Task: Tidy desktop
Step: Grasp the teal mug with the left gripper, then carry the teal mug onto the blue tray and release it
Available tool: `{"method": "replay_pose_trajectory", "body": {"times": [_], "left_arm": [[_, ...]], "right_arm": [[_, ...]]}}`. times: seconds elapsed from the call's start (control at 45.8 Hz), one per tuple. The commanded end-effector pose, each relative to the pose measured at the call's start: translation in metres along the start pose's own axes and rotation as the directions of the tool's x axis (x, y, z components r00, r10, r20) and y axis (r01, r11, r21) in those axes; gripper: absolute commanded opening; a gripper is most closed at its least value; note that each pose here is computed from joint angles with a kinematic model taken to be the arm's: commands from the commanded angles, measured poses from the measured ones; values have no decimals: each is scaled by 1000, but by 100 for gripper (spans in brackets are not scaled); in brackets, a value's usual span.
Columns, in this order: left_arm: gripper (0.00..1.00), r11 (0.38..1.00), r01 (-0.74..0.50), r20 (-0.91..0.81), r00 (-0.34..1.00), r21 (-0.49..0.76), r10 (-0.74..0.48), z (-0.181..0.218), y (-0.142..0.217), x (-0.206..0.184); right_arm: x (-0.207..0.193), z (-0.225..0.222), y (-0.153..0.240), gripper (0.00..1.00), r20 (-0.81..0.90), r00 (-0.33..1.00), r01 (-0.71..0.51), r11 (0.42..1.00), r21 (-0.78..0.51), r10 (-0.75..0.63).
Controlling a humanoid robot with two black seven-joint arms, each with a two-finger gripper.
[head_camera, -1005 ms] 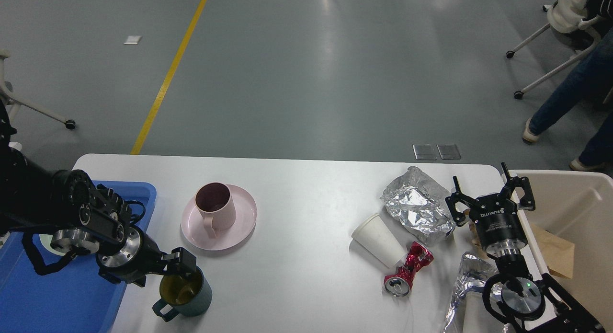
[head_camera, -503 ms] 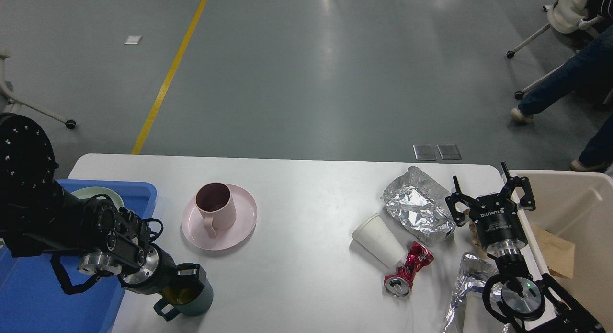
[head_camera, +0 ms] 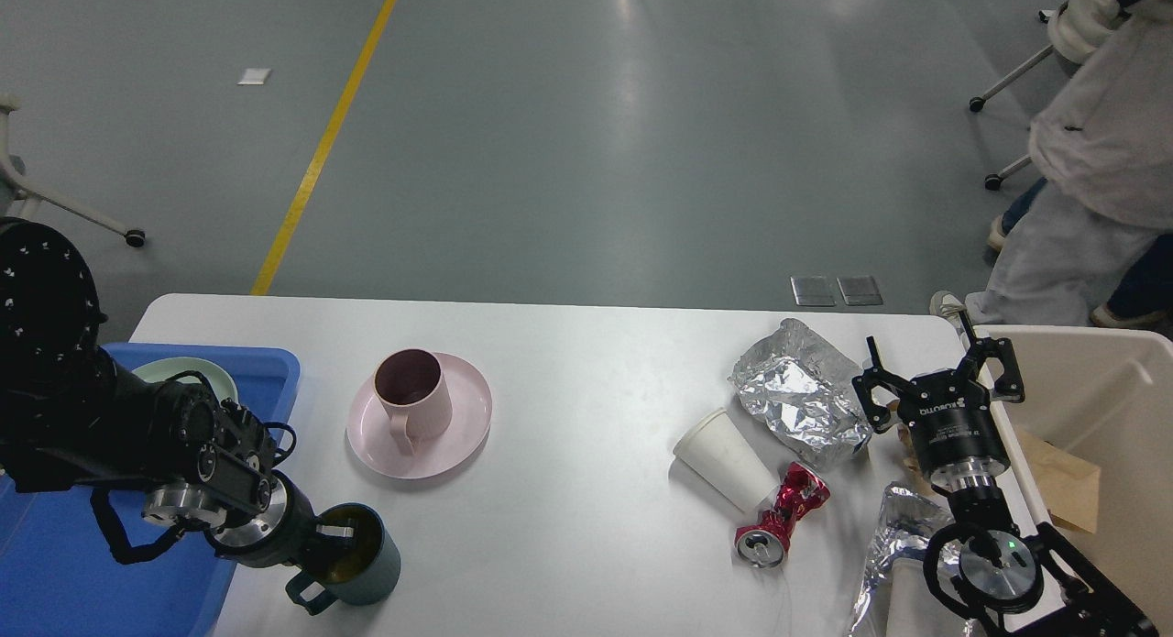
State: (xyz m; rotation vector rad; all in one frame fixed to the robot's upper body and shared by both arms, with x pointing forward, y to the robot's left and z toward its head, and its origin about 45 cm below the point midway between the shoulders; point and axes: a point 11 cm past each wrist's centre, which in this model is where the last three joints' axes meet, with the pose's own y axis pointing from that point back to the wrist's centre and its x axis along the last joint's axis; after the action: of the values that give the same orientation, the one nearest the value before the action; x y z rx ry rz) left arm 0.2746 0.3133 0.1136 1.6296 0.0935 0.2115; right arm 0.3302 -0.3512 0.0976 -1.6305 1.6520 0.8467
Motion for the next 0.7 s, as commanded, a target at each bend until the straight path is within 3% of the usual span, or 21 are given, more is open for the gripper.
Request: {"method": "replay_pose_trajectory", "body": {"times": [0.0, 0.328, 0.437, 0.677], "left_arm": [[0, 1000, 21, -4, 1000, -2, -21, 0, 0, -2], [0, 998, 63, -13, 998, -23, -63, 0, 14, 1], [0, 994, 92, -26, 995, -52, -94, 2, 48, 6], [0, 999, 11, 37, 999, -51, -9, 19, 159, 25]], "right_arm": [[0, 0, 0, 100, 0, 1000, 0, 1000, 0, 0], [0, 0, 0, 100, 0, 1000, 0, 1000, 0, 0], [0, 0, 0, 100, 0, 1000, 0, 1000, 0, 0], [0, 0, 0, 100, -1, 1000, 0, 1000, -1, 0]]}}
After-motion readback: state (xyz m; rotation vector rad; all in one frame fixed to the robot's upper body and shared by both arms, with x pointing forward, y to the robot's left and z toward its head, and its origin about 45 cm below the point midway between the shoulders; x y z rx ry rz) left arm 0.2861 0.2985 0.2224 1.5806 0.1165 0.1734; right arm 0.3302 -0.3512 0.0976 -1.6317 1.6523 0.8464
